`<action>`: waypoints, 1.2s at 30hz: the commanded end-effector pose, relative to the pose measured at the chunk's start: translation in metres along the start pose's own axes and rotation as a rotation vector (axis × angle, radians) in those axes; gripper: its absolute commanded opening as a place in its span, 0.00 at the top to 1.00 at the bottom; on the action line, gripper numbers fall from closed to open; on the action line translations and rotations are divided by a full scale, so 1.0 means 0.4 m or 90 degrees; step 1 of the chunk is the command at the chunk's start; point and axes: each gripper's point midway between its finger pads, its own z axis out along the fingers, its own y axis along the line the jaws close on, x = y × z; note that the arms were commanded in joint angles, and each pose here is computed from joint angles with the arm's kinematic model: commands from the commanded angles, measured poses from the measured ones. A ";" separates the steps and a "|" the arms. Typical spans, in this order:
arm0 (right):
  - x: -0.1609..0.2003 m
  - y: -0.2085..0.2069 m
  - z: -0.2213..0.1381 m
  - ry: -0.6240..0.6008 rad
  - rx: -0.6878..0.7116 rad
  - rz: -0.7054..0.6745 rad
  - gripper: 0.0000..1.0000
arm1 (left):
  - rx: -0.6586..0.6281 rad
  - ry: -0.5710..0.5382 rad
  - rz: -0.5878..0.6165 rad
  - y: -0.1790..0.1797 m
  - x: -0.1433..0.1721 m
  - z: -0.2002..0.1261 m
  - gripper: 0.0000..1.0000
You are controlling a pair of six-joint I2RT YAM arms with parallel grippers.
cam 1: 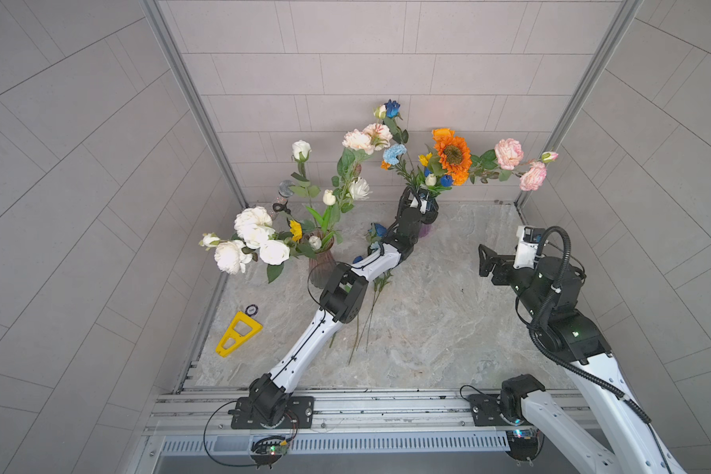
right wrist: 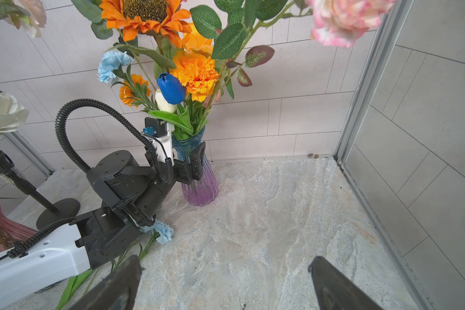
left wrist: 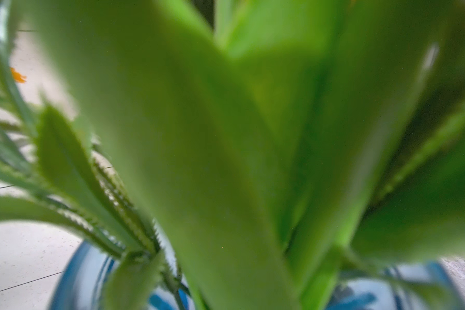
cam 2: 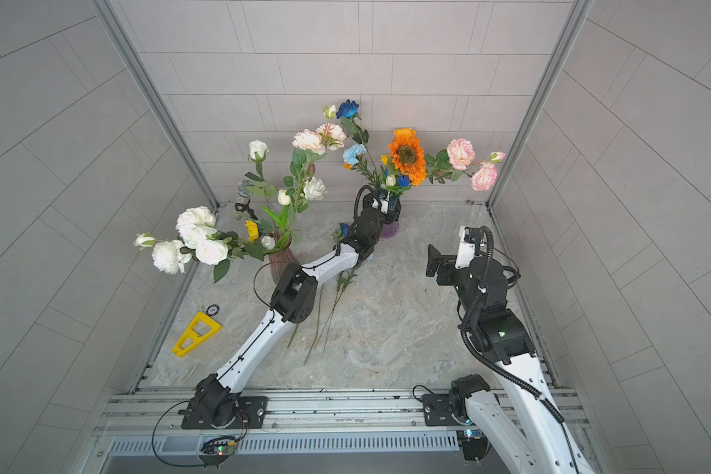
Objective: Pick out blue flowers from the vase
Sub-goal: Move the vase to the center of the board.
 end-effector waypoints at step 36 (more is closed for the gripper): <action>-0.029 -0.003 -0.015 -0.031 0.000 0.002 0.01 | -0.005 -0.031 0.005 0.018 -0.065 0.015 0.00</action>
